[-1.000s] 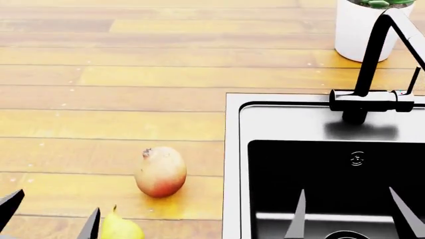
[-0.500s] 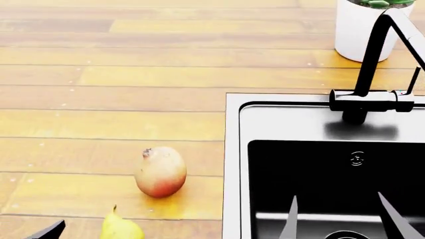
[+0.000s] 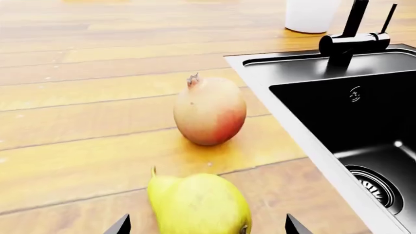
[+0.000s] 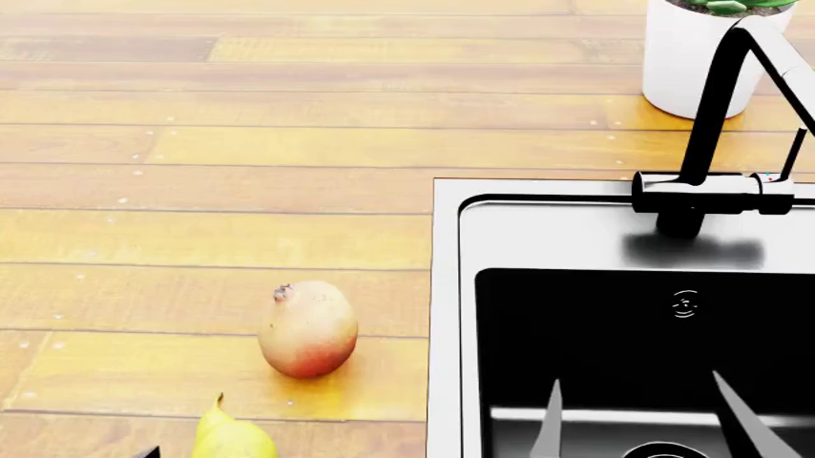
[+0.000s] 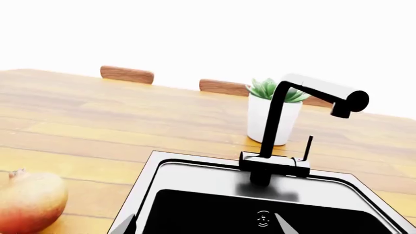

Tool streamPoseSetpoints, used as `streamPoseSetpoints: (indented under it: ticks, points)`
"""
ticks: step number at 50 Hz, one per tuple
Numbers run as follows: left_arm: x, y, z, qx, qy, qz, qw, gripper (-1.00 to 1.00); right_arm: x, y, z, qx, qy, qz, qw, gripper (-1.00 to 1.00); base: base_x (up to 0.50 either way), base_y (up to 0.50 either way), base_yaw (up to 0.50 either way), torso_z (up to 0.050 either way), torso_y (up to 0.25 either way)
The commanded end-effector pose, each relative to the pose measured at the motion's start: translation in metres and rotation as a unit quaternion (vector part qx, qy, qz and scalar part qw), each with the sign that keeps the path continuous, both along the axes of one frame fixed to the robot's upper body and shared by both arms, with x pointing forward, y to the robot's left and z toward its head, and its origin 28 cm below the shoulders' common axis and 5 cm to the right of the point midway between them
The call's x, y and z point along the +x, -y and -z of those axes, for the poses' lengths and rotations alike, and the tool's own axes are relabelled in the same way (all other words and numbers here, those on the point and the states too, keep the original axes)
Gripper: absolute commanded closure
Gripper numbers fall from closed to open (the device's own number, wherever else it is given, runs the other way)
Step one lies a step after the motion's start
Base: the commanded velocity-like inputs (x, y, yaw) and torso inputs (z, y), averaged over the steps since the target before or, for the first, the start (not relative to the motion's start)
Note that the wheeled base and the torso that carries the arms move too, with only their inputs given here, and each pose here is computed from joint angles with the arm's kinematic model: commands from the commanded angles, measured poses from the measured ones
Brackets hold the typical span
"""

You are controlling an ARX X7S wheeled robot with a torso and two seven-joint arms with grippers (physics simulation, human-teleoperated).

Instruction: There is a mixed pile of frozen fruits and vegetables on the counter. Locate all the frozen vegetables and place the items in a bowl on the counter. Take all the frozen fruits and defrost them in a running sink.

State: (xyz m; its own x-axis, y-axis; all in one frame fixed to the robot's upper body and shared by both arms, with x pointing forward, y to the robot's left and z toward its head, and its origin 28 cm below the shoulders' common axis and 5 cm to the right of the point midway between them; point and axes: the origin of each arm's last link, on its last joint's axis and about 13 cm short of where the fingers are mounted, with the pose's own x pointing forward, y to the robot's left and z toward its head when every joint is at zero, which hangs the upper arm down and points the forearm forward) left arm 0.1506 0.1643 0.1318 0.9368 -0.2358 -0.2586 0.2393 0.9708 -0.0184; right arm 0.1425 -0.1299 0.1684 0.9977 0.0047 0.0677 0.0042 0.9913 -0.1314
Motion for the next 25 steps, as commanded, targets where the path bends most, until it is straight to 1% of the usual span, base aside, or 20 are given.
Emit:
streamPoseSetpoints:
  ticks: [1, 5, 15, 22, 25]
  points:
    - [0.015, 0.004, 0.001, -0.027, 0.001, -0.005, 1.0, -1.0, 0.004, -0.001, -0.002, 0.008, 0.015, -0.003, 1.0, -1.0, 0.0, 0.0, 0.0, 0.0, 0.0]
    - [0.019, 0.003, 0.005, -0.026, -0.003, -0.009, 1.0, -1.0, 0.004, -0.001, -0.002, 0.008, 0.015, -0.004, 1.0, -1.0, 0.0, 0.0, 0.0, 0.0, 0.0]
    - [0.032, 0.006, 0.009, -0.021, -0.008, -0.014, 1.0, -1.0, 0.005, -0.002, 0.0, 0.006, 0.012, -0.006, 1.0, -1.0, 0.0, 0.0, 0.0, 0.0, 0.0]
    - [0.038, 0.006, 0.017, -0.017, -0.015, -0.024, 0.999, -1.0, 0.005, -0.002, 0.0, 0.006, 0.011, -0.008, 1.0, -1.0, 0.0, 0.0, 0.0, 0.0, 0.0]
    - [0.039, 0.006, 0.017, -0.017, -0.016, -0.019, 1.0, -1.0, 0.005, -0.002, 0.0, 0.004, 0.01, -0.009, 1.0, -1.0, 0.0, 0.0, 0.0, 0.0, 0.0]
